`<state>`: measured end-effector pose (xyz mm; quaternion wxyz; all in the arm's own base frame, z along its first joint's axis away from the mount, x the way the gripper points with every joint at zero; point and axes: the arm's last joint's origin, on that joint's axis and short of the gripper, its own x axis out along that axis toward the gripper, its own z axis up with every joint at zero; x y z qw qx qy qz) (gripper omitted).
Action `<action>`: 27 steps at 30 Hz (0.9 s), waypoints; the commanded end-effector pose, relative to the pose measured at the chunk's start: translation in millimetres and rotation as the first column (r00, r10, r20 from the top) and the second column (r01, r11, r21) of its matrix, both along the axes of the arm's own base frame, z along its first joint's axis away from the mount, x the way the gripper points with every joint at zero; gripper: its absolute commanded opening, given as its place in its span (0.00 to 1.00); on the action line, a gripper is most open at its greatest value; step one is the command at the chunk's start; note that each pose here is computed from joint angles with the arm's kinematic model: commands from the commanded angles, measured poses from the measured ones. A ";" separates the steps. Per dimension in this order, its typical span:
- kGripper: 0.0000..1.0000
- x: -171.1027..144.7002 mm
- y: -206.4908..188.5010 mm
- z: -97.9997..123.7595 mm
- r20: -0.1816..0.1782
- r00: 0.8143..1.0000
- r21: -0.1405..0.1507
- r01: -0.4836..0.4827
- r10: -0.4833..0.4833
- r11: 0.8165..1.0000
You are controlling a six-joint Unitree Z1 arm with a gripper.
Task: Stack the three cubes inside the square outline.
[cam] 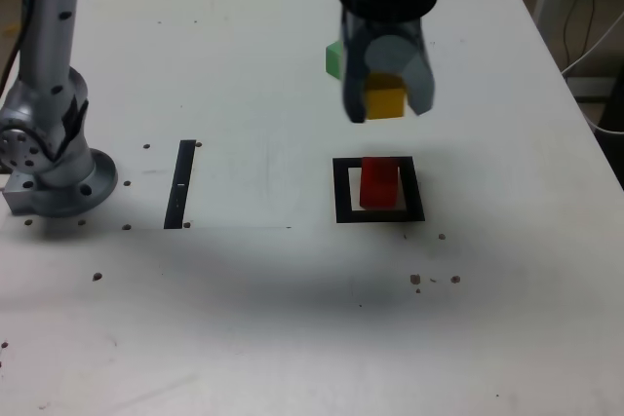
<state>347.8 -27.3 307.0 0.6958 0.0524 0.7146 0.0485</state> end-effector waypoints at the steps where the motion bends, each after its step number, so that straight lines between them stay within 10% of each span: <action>1: 0.27 -8.2 -8.8 8.1 0.004 1.000 0.001 0.009 -0.009 1.000; 27: 0.27 -2.9 -35.7 -27.4 -0.047 0.997 -0.037 -0.059 0.057 0.998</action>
